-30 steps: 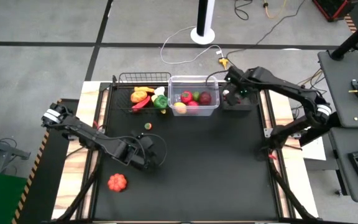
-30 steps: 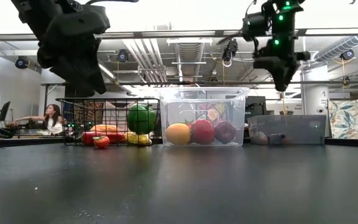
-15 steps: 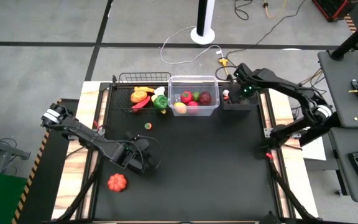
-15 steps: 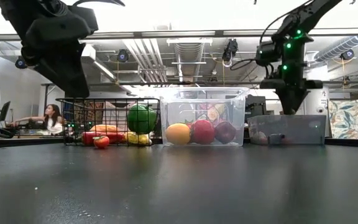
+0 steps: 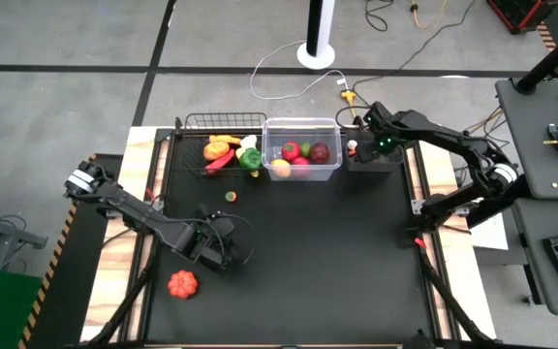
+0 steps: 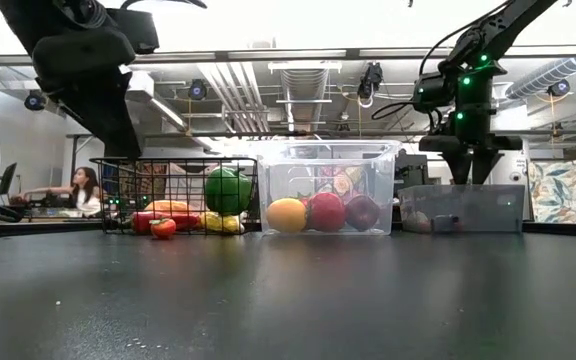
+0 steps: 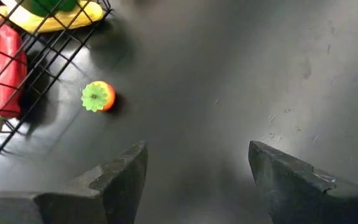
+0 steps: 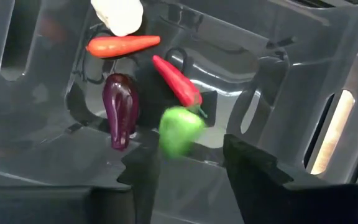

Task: Sort produce into baskets
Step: Put the orange tomato into the transparent bin

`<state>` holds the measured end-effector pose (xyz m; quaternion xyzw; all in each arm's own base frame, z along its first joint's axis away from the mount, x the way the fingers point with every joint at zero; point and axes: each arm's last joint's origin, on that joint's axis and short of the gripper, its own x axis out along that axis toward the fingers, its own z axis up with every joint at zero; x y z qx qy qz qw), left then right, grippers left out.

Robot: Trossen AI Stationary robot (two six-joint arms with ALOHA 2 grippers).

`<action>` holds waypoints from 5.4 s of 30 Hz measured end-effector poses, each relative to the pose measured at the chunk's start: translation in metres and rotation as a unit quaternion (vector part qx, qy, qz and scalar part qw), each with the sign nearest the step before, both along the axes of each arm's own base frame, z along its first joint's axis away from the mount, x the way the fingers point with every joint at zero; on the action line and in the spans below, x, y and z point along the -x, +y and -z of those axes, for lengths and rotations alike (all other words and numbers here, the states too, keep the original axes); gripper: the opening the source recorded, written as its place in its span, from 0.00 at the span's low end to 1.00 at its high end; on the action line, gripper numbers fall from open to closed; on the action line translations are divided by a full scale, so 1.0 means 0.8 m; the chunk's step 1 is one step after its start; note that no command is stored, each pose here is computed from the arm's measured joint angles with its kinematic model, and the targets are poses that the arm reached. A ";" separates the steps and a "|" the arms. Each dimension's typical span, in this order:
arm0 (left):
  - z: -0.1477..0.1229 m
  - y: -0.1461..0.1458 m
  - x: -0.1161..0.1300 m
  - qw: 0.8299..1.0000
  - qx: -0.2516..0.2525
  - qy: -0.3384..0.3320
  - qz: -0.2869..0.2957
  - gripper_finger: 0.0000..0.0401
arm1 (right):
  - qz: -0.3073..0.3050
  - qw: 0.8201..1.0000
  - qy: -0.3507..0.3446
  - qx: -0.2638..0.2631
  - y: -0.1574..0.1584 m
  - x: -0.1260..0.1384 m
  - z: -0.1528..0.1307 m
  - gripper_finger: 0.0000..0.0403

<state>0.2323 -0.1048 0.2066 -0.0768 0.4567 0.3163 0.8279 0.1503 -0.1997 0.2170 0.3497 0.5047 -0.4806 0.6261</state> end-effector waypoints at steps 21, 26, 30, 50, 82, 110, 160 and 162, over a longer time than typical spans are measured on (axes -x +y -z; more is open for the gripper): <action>0.034 0.012 0.018 0.996 -0.070 0.037 0.029 0.65 | -0.037 0.992 -0.079 0.095 0.029 -0.005 -0.050 0.50; 0.052 0.017 0.018 0.992 -0.090 0.045 0.075 0.65 | -0.056 0.985 -0.107 0.120 0.049 -0.004 -0.070 0.50; 0.063 0.023 0.011 0.990 -0.096 0.027 0.105 0.65 | -0.069 0.981 -0.127 0.131 0.064 -0.007 -0.080 0.50; 0.107 0.085 0.029 0.983 -0.162 -0.077 0.026 0.65 | -0.109 0.971 -0.160 0.142 0.085 -0.026 -0.087 0.50; 0.140 0.109 0.054 0.972 -0.184 -0.149 0.004 0.65 | -0.109 0.973 -0.151 0.134 0.086 -0.025 -0.076 0.50; 0.172 0.119 0.042 0.972 -0.181 -0.147 -0.024 0.50 | -0.110 0.973 -0.150 0.134 0.086 -0.025 -0.076 0.50; 0.049 0.029 0.019 0.903 -0.129 -0.375 0.162 0.29 | -0.389 0.816 -0.326 0.276 0.203 -0.090 -0.129 0.50; 0.039 0.026 0.014 0.895 -0.126 -0.385 0.186 0.29 | -0.419 0.796 -0.331 0.284 0.222 -0.102 -0.127 0.50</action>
